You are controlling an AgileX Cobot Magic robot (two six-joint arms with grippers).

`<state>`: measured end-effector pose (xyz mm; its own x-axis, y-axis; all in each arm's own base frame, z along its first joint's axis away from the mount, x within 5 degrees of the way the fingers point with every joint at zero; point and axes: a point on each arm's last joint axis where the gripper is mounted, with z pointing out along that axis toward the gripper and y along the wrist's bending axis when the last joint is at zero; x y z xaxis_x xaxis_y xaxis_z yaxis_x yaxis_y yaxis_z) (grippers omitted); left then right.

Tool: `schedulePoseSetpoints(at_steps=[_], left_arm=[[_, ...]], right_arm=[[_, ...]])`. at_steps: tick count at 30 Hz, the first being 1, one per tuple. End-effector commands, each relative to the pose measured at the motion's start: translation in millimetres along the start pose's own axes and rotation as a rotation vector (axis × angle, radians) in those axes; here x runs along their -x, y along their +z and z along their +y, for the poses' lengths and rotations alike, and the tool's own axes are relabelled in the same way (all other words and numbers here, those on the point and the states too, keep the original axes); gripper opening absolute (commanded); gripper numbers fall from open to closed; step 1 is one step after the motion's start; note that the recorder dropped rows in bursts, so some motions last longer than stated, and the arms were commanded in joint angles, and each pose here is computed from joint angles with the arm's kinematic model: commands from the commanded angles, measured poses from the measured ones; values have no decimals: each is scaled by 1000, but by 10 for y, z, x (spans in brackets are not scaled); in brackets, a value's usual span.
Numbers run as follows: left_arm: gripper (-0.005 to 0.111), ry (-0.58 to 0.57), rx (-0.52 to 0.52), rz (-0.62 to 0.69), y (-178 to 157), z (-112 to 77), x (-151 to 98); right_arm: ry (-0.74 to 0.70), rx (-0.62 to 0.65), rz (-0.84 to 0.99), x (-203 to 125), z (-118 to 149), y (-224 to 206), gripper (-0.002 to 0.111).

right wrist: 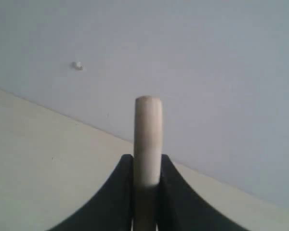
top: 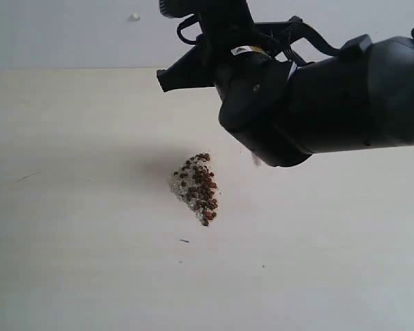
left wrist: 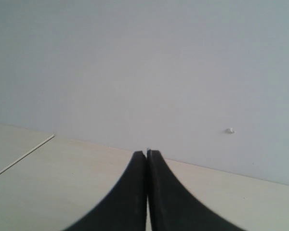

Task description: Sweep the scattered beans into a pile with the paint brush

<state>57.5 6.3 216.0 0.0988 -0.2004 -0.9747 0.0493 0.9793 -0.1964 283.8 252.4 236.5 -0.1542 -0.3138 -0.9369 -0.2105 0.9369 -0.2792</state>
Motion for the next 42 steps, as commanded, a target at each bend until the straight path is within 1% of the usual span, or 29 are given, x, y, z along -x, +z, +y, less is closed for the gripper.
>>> schedulePoseSetpoints(at_steps=[1,4,7,9,11,12,16,18,21,26,30,37,39,42], left_arm=[[0,0,-3,-4,-5,0,-5],[0,0,-1,-4,-5,2,-4],[0,0,-3,-4,-5,0,-5],[0,0,-3,-4,-5,0,-5],[0,0,-3,-4,-5,0,-5],[0,0,-3,-4,-5,0,-5],[0,0,-3,-4,-5,0,-5],[0,0,-3,-4,-5,0,-5],[0,0,-5,-3,-5,-1,-5],[0,0,-5,-3,-5,-1,-5],[0,0,-5,-3,-5,-1,-5],[0,0,-5,-3,-5,-1,-5],[0,0,-5,-3,-5,-1,-5],[0,0,-5,-3,-5,-1,-5]], right_arm=[[-202,70,-112,49,94,13,0],[-321,147,-202,20,229,58,0],[-339,234,-290,-30,286,154,0],[-313,263,-312,-82,265,235,0],[-241,259,-298,-175,217,336,0],[-241,259,-288,-237,196,392,0],[-302,289,-234,-511,188,563,0],[-310,325,-204,-633,245,596,0],[-320,376,-164,-722,309,599,0],[-264,431,-58,-797,335,584,0],[-276,468,-25,-821,393,547,0],[-312,567,-46,-776,686,344,0],[-321,587,-23,-770,716,302,0],[-319,601,25,-746,692,270,0]])
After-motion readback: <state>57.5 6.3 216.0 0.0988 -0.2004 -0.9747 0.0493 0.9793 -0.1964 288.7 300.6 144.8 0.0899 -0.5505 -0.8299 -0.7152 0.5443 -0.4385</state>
